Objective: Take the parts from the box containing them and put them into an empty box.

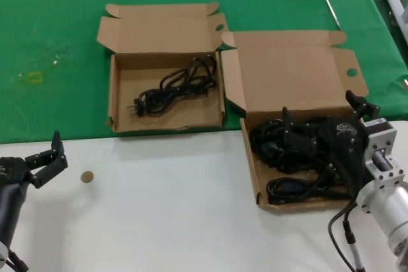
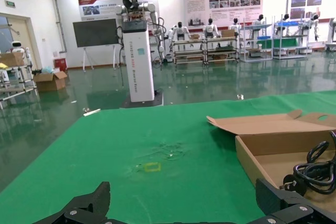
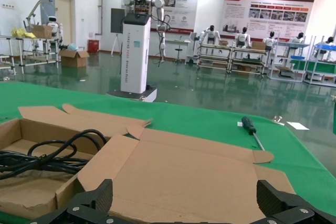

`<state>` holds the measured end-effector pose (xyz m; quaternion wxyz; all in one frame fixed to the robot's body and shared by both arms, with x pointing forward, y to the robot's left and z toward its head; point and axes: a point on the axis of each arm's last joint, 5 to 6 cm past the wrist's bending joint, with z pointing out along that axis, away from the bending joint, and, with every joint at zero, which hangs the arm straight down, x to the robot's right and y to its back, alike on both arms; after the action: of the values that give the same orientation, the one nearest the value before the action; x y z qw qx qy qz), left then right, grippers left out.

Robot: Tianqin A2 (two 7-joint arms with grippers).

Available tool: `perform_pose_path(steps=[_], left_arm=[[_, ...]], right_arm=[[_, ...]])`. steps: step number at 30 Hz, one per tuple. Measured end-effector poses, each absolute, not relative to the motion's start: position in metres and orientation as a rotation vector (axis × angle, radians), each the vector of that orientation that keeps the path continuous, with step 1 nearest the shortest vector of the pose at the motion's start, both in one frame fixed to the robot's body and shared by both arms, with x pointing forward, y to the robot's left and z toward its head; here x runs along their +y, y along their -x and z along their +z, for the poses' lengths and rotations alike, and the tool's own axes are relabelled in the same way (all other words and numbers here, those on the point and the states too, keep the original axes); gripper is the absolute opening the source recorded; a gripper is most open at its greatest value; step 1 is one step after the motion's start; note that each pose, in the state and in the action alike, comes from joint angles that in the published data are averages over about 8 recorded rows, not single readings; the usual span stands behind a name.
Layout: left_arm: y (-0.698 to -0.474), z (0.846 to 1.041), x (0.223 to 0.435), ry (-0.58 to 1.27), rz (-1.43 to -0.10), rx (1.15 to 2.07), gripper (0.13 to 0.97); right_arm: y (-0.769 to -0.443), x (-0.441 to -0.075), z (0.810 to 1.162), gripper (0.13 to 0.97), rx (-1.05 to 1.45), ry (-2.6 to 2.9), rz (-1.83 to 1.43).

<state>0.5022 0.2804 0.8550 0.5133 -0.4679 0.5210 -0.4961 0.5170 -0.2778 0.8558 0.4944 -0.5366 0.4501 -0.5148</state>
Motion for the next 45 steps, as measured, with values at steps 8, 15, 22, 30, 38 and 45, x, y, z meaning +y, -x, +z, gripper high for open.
perform_pose_path(steps=[8, 15, 22, 30, 38, 45], left_arm=[[-0.5022, 0.855, 0.2804, 1.125, -1.193, 1.253, 0.966], [-0.5022, 0.855, 0.2804, 1.125, -1.193, 1.253, 0.966], [-0.5022, 0.855, 0.2804, 1.125, -1.193, 1.253, 0.966], [-0.5022, 0.855, 0.2804, 1.125, -1.193, 1.253, 0.966], [-0.5022, 0.855, 0.2804, 1.125, -1.193, 1.253, 0.966], [-0.5022, 0.855, 0.2804, 1.125, -1.193, 1.253, 0.966]], right_arm=[[-0.517, -0.2778, 0.8558, 0.966, 1.091, 1.301, -1.248], [-0.517, -0.2778, 0.8558, 0.966, 1.091, 1.301, -1.248], [-0.517, -0.2778, 0.8558, 0.966, 1.091, 1.301, -1.248], [-0.517, -0.2778, 0.8558, 0.966, 1.091, 1.301, -1.248], [-0.517, -0.2778, 0.8558, 0.966, 1.091, 1.301, -1.248], [-0.517, -0.2778, 0.8558, 0.966, 1.091, 1.301, -1.248]])
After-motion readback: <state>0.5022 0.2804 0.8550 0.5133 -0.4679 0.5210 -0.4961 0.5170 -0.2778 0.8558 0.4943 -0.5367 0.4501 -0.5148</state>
